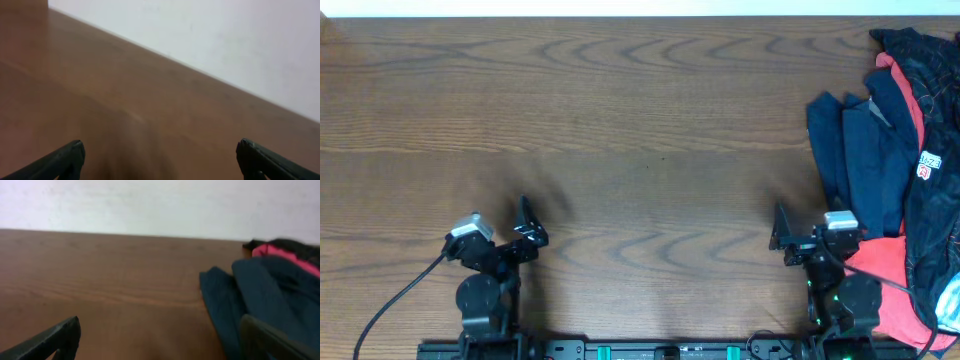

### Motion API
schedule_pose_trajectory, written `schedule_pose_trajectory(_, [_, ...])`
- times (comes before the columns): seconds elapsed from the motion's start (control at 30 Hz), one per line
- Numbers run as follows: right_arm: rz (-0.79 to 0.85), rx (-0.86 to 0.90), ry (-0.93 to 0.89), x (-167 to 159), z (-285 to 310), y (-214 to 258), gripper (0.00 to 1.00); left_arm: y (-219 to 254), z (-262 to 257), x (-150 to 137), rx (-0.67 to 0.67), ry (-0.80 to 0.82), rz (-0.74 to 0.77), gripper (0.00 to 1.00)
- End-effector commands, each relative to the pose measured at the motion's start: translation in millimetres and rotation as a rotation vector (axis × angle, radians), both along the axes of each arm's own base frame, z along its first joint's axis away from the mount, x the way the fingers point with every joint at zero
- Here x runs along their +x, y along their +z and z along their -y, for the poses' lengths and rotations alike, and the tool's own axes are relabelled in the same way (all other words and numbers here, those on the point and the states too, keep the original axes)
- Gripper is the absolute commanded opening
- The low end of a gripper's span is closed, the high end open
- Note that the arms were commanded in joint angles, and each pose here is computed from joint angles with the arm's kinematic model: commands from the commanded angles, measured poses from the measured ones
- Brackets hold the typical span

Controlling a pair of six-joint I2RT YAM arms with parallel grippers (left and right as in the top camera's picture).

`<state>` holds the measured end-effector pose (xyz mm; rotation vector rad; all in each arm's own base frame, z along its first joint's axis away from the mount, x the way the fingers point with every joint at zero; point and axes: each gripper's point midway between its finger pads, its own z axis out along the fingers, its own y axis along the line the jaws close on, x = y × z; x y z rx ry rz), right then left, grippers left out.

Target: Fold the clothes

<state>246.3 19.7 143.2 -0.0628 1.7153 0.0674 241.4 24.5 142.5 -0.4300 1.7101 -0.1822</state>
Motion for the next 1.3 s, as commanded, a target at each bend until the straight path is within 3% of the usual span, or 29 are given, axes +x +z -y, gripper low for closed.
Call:
schedule_pose_trajectory(0.0, [-0.071,0.062,-0.043,-1.4,6.4,3.6,0.99,10.7,3.8,-1.3,0.0,-0.025,-0.062,0.98])
schedule_pose_trajectory(0.23, [-0.298,0.108,-0.097,4.4,13.2,16.6,0.99,30.7,4.1,-4.3,0.008,-0.036,-0.335,0.98])
schedule_pose_trajectory(0.47, [-0.649,0.097,-0.171,19.2,27.4,9.8,0.99,41.0,3.9,-2.6,-0.014,-0.039,-0.614,0.98])
schedule_pose_trajectory(0.57, [-0.696,0.096,-0.172,34.5,28.1,11.9,0.99,36.2,3.8,0.0,-0.021,-0.04,-0.686,0.98])
schedule_pose_trajectory(0.63, [-0.715,0.061,-0.252,41.7,43.5,6.9,0.99,30.1,3.8,1.2,-0.023,-0.04,-0.713,0.98])
schedule_pose_trajectory(0.7, [-0.735,0.046,-0.457,38.1,77.4,-0.6,0.93,25.0,3.8,0.3,-0.025,-0.041,-0.739,0.98])
schedule_pose_trajectory(0.83, [-0.759,0.074,-0.899,8.8,145.4,-14.8,0.94,20.9,3.9,-0.7,-0.027,-0.041,-0.761,0.98])
schedule_pose_trajectory(0.9, [-0.786,0.101,-1.005,-1.2,164.9,-25.0,0.93,20.9,3.9,-0.7,-0.027,-0.041,-0.76,0.98])
schedule_pose_trajectory(1.0, [-0.813,0.172,-1.11,-8.3,189.4,-42.3,0.93,20.9,3.9,-0.7,-0.026,-0.041,-0.76,0.98])
schedule_pose_trajectory(1.27, [-0.891,0.299,-1.158,-2.0,218.3,-95.0,0.91,20.8,3.9,-0.7,-0.027,-0.041,-0.761,0.98])
